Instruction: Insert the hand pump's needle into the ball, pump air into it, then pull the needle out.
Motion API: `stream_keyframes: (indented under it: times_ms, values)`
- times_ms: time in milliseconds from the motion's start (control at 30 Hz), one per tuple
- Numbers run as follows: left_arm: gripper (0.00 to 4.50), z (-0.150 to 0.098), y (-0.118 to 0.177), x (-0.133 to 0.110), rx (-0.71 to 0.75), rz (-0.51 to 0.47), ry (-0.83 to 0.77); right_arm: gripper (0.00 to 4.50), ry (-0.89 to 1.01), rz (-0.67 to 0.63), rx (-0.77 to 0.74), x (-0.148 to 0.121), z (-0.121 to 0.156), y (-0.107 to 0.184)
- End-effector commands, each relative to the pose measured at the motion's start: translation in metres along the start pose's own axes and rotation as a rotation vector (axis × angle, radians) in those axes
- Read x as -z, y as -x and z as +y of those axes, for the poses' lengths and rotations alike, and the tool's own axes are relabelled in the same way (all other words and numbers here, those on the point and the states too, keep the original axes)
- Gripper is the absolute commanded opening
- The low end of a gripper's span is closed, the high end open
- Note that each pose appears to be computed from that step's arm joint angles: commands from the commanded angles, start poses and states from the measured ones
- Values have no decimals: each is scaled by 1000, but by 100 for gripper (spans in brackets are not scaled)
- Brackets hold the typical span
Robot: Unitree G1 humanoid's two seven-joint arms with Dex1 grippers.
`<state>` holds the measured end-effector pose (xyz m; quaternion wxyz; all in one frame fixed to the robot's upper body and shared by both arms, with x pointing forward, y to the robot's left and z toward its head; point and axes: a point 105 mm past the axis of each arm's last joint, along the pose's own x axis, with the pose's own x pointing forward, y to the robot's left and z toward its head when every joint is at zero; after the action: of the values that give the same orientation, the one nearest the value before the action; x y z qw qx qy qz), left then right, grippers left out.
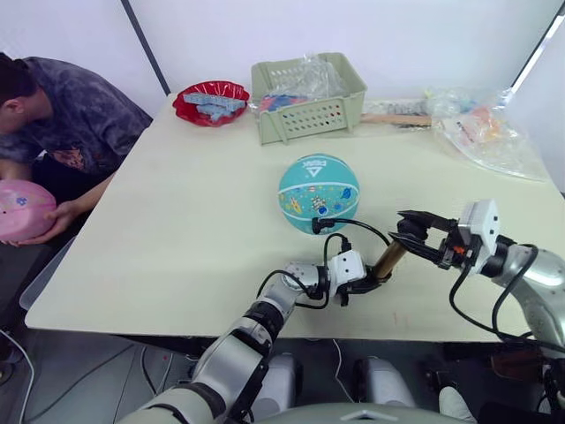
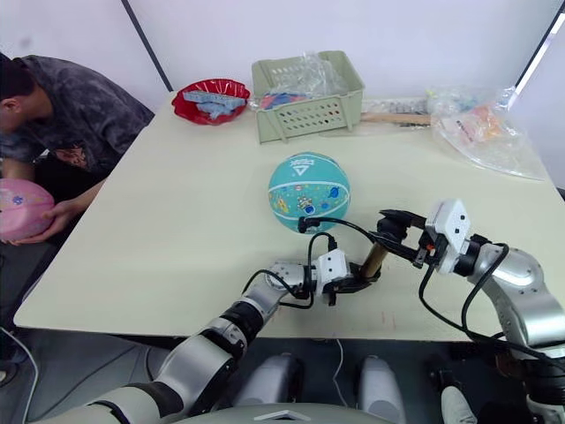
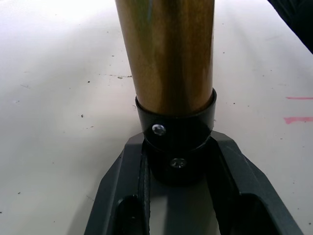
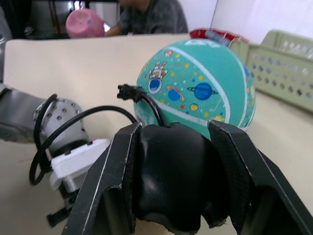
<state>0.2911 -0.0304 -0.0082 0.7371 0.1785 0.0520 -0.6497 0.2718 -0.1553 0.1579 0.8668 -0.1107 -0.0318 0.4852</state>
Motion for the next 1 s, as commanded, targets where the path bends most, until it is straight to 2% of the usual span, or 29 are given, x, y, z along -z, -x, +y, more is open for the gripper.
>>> stream_keyframes:
  times_ms: [33, 300, 633, 800, 933, 1000]
  values:
    - [116, -29, 8, 40, 83, 126, 87, 173, 49, -95, 14, -48, -14, 11]
    - [116, -30, 8, 39, 95, 125, 75, 173, 134, -154, -12, -121, -28, 22]
    - [116, -30, 7, 38, 98, 123, 79, 173, 191, -203, 2, -165, -36, 33]
    - [116, -31, 7, 38, 101, 124, 80, 173, 173, -152, -10, -146, -33, 27]
    - [116, -30, 7, 38, 98, 127, 78, 173, 151, -4, -3, -86, -28, 16]
    - [116, -29, 7, 38, 97, 127, 77, 173, 154, 33, -18, -67, -23, 11]
